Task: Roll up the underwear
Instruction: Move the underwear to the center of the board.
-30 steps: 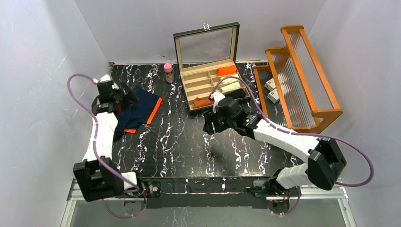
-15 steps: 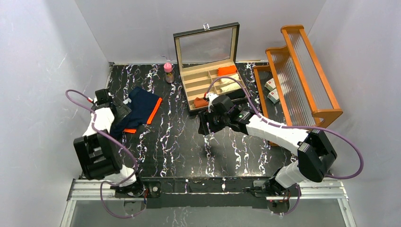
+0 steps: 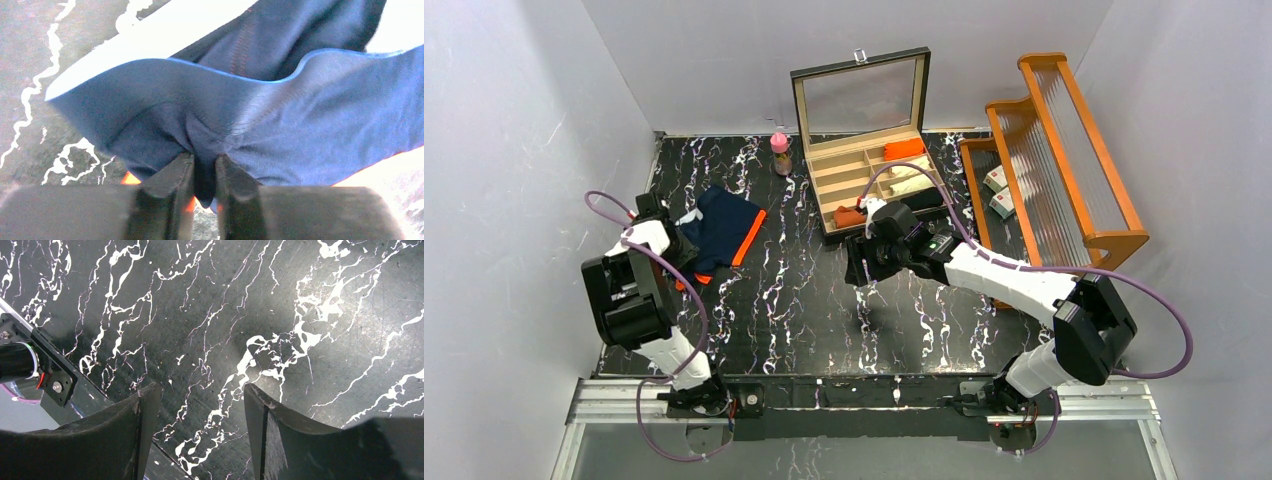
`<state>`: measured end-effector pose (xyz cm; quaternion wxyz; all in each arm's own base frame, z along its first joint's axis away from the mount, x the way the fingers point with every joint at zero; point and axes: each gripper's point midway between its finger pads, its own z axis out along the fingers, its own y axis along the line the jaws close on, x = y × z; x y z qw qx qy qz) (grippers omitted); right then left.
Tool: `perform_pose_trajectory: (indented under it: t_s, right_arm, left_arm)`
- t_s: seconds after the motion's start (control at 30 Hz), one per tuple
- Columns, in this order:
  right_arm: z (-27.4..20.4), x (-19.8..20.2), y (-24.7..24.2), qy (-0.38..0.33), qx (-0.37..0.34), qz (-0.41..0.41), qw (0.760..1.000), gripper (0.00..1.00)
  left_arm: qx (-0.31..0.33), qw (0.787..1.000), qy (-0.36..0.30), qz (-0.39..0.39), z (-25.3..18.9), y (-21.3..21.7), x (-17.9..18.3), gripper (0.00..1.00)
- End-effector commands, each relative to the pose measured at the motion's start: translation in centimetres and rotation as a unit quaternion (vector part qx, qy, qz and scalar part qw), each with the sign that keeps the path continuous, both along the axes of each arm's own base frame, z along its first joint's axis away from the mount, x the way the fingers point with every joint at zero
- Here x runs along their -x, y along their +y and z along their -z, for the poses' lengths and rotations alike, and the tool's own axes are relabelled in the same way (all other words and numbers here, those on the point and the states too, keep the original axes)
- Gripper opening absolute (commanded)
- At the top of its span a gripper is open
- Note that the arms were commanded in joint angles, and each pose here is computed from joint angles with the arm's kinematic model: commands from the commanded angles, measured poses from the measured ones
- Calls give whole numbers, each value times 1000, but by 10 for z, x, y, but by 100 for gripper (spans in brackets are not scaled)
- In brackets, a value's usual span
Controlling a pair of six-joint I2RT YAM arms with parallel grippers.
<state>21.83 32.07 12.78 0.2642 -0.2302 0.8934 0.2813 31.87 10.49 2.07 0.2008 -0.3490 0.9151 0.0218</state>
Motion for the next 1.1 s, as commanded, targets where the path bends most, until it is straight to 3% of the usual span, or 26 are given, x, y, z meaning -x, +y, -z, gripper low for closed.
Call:
perform_pose_trajectory:
  t_s: [0.0,0.07,0.27,0.53,0.63,0.7,0.83,0.93,1.07]
  right_arm:
    - [-20,-6,-5,-26,-8,12,1000,69]
    - [-26,-8,-7,-33,-12,17,999,69]
    - [-41,-3,-15,-34,-29,31,998,70]
    - [-34,0,-34,-39,-33,68,996,76]
    - [-28,-7,-42,-44,-17,88,995,80]
    - [-28,-10,-41,-43,-16,84,995,82]
    - [-21,-14,-36,-31,-4,68,997,83]
    - [-11,-15,-25,-10,-6,43,999,84]
    - [6,-28,-8,20,8,27,999,82]
  left_arm:
    - [86,993,-23,78,-11,-67,15,3]
    - [91,990,-23,109,-16,-97,27,0]
    - [193,961,-81,181,-54,-202,68,0]
    - [247,929,-53,270,-56,-267,151,3]
    - [257,900,-8,351,-51,-294,179,26]
    - [230,896,5,379,-57,-300,185,42]
    - [142,926,-45,348,-90,-276,167,76]
    - [64,954,-77,283,-102,-239,155,92]
    - [18,967,-74,244,-92,-217,152,98]
